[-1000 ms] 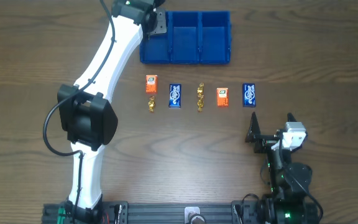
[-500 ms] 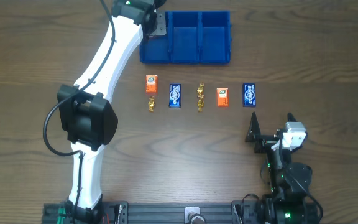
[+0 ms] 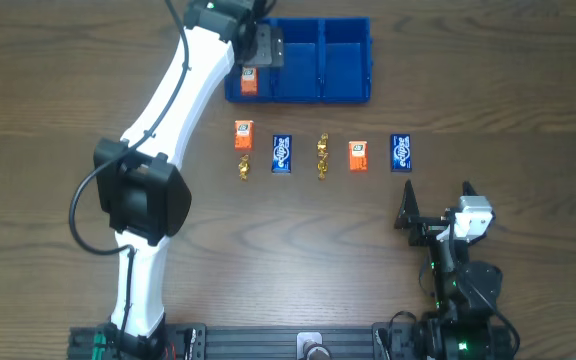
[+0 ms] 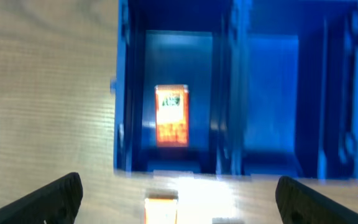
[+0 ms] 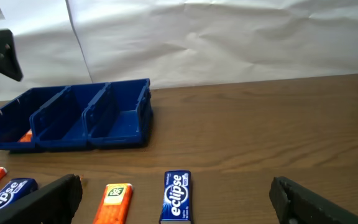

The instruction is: Sort Candies Into Trays

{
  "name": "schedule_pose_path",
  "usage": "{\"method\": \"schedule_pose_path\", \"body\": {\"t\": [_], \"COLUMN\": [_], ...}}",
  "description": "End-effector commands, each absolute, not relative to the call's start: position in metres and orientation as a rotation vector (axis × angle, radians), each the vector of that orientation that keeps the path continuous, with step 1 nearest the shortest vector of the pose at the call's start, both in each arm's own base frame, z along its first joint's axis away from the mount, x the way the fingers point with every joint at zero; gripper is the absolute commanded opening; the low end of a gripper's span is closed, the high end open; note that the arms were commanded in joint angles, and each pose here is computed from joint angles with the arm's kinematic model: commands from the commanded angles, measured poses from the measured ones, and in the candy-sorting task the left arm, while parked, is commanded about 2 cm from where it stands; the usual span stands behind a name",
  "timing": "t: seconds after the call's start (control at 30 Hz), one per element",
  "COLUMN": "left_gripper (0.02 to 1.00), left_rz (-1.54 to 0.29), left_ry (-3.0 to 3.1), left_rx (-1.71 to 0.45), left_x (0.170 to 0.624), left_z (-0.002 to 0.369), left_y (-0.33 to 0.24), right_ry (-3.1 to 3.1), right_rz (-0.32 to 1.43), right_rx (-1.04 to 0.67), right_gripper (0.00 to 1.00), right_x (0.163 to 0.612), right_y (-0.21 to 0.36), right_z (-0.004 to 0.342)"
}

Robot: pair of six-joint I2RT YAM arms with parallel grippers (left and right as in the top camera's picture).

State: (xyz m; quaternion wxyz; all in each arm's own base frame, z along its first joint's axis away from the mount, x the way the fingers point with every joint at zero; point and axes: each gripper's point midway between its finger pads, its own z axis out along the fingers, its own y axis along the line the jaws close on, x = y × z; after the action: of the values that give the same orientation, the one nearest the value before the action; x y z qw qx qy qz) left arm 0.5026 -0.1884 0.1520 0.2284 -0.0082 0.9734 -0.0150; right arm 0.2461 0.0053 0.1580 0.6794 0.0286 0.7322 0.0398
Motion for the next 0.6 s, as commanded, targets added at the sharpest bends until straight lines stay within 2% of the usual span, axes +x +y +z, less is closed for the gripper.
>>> {"method": "schedule_pose_path", "body": {"t": [0.03, 0.13, 0.23, 0.43, 0.6], "left_gripper": [1.0, 1.0, 0.993, 0.963, 0.954], "left_rz": [-0.094, -0.056, -0.025, -0.004, -0.054], "left_ry": [2.658, 2.691, 2.742, 2.81, 2.852], "left_rx": [-0.075, -0.106, -0.117, -0.153, -0.188], "left_x": [0.446, 0.412, 0.393, 0.383, 0.376], "left_z": [0.211, 0.195, 0.158, 0.085, 0.047], "left_y": [-0.205, -0.204, -0.196, -0.178, -0.163], "right_ry": [1.647, 1.647, 1.648, 1.648, 1.648], "right_rz": [0.084, 0.084, 0.084, 0.084, 0.084], "right_rx": [0.06, 0.06, 0.06, 0.06, 0.06], "right_gripper": [1.0, 1.0, 1.0, 0.998, 1.0], "right_x": [0.246, 0.246, 0.246, 0.246, 0.246], "right_y": [0.005, 0.005, 0.005, 0.005, 0.005], "right_z": [0.157, 0.157, 0.156, 0.156, 0.156]}}
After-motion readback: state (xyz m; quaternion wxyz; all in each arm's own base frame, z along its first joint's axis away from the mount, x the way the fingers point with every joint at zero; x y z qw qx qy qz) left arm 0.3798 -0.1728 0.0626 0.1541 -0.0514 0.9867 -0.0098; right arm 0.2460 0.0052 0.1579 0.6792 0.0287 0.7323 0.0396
